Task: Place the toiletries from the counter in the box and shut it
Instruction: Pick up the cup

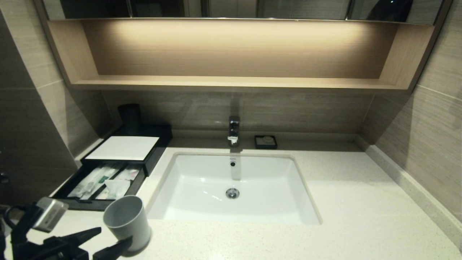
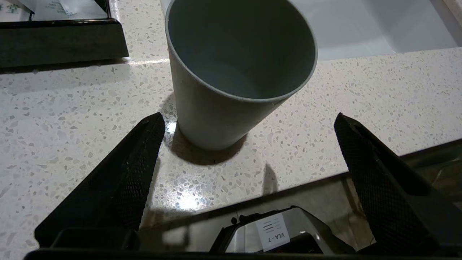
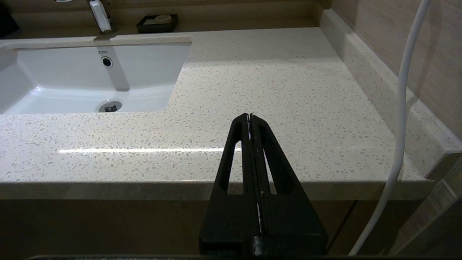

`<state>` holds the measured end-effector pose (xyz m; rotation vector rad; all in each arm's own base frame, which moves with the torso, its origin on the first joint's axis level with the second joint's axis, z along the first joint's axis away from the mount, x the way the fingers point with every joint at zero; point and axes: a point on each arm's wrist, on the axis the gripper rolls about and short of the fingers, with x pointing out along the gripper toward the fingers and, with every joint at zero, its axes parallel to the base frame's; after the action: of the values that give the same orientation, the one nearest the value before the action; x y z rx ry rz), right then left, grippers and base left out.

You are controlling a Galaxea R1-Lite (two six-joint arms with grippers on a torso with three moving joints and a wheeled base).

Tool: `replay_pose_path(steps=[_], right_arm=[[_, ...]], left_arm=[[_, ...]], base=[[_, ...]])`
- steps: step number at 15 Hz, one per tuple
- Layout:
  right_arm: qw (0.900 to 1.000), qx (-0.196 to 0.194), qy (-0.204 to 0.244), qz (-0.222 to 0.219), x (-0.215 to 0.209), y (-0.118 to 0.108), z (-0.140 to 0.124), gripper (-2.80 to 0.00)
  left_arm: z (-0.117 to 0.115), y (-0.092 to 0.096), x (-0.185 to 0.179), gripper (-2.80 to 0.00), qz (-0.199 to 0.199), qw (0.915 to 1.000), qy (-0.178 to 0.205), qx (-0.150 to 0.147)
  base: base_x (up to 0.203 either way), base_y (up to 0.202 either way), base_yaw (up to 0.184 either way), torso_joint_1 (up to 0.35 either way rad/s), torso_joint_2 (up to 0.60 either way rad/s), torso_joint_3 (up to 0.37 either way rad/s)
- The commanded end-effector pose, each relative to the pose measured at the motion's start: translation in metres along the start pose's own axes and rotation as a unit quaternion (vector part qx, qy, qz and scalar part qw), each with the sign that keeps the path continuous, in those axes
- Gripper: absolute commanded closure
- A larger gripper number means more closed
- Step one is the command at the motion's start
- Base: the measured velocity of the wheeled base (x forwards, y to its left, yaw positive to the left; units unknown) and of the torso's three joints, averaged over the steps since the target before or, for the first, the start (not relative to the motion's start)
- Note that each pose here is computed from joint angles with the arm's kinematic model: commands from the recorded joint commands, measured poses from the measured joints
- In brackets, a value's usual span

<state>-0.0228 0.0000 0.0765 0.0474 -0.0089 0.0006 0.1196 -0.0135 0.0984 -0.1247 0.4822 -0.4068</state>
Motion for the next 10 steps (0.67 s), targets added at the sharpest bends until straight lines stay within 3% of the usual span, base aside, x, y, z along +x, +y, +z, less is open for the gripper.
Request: replay_pose_path(steps=[1, 10], right_arm=[[1.0, 0.0, 0.001, 0.001, 0.0, 0.0, 0.0, 0.0], [1.0, 0.0, 0.001, 0.0, 0.0, 0.0, 0.0, 0.0]], left_arm=[[-0.004, 0.002, 0.004, -2.8, 0.0, 0.9998, 0.02, -0.008], [-0.015, 0.009, 0.022, -2.8, -0.002, 0.9963, 0.084, -0.019]], base=[[0.0, 0.0, 0.0, 0.0, 0.0, 0.0], [0.0, 0.0, 0.0, 0.0, 0.0, 0.0]])
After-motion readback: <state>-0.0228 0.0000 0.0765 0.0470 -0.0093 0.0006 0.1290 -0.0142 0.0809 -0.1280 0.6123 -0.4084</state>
